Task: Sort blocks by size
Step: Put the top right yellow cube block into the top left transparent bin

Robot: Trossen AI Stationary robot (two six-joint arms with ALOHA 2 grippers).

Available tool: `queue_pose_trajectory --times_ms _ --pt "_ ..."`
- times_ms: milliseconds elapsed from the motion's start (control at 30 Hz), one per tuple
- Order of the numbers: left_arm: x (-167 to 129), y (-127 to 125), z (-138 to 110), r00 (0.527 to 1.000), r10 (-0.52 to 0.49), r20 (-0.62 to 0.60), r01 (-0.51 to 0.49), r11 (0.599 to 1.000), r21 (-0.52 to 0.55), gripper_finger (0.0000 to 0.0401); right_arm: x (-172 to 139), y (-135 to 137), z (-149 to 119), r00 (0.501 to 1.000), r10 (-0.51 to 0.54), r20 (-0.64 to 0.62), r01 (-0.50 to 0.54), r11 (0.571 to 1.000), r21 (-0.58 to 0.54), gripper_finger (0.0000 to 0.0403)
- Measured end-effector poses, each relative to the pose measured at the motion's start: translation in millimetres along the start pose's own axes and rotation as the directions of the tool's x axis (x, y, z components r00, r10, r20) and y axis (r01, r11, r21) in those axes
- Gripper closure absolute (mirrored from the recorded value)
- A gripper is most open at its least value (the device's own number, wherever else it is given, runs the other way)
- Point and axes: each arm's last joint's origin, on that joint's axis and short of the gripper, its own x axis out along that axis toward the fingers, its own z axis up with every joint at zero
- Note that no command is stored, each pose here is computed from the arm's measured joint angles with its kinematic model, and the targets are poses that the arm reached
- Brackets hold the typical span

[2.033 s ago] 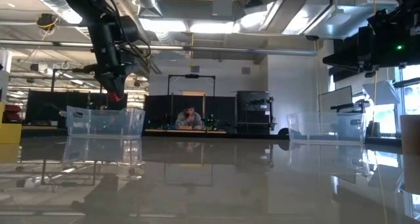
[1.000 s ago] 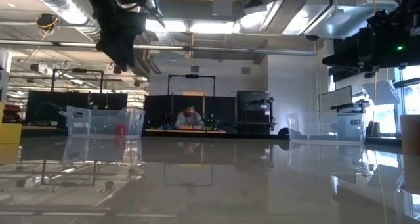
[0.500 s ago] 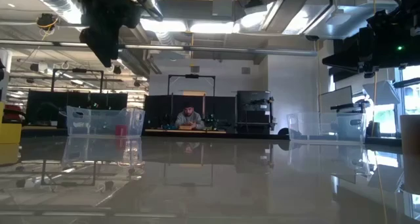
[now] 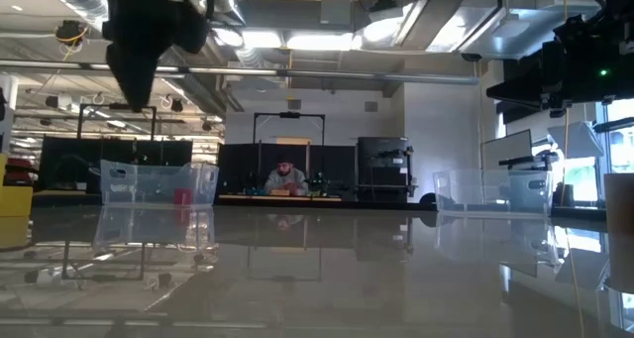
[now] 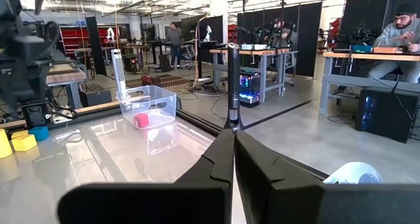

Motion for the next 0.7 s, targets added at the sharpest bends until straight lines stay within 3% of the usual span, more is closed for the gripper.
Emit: queue_pose_trajectory --times_ms 133,333,700 --pt "11 -2 0 0.992 0.063 -0.106 -0.064 0.998 -0.006 0.0178 0 0 0 1.000 0.000 -0.001 0.000 1.000 -0.001 0.0386" --pt "26 -8 2 0.974 0.066 -0.218 -0.070 0.997 -0.014 0.0178 0 0 0 1.000 0.000 -0.003 0.000 1.000 -0.001 0.0386" --pt "62 5 -19 0.929 0.093 -0.358 -0.118 0.992 -0.048 0.0178 0 0 0 1.000 0.000 -0.003 0.000 1.000 -0.002 0.0386"
